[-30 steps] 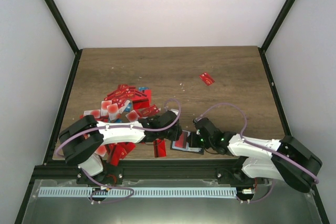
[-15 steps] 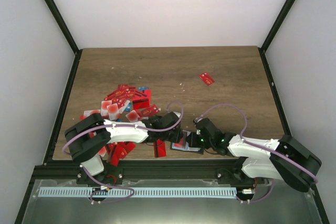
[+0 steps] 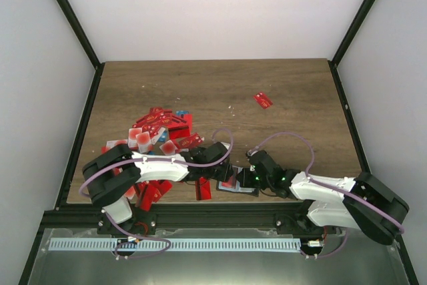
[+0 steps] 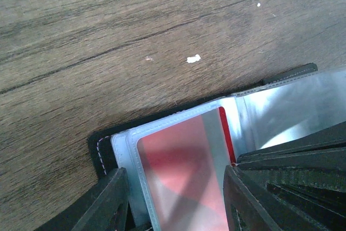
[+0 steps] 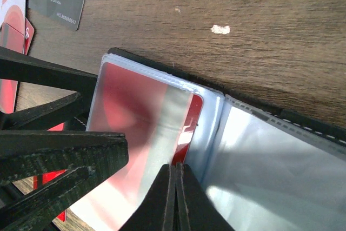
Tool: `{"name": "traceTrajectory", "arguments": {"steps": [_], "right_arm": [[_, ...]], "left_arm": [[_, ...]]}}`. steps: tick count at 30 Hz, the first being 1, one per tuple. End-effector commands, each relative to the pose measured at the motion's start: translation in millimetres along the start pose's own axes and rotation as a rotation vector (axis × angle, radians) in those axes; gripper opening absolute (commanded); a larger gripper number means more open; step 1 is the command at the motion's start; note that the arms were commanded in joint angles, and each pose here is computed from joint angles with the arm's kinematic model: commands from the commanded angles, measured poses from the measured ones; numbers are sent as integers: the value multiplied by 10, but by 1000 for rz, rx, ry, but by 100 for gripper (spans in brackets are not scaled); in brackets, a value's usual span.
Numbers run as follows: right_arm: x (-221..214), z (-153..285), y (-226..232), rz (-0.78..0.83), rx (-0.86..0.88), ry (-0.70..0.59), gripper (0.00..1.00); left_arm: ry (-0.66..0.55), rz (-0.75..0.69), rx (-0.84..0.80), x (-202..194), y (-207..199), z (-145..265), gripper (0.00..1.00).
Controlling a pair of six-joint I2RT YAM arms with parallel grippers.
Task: Put the credit cards into the card holder
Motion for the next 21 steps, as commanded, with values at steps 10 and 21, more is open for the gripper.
{"name": "traceTrajectory", "arguments": {"steps": [10,21], "right_arm": [[-89,-10,-240,-27,-93,25,1],[-70,23,-217,-26,-92,17,1]], "left_arm": [[-22,-12,-51,114,-188,68,50],[-35,-28,-18,159,-254,162,50]]}}
Point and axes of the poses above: each gripper's point midway between its finger pads, its own z axis back along the fingers, its own y axis along the line the jaws close on, x = y × z, the point moved 4 cm from there along z, back along the fingers, and after that the axes turned 8 degrees about -z, right-handed, at the moved point
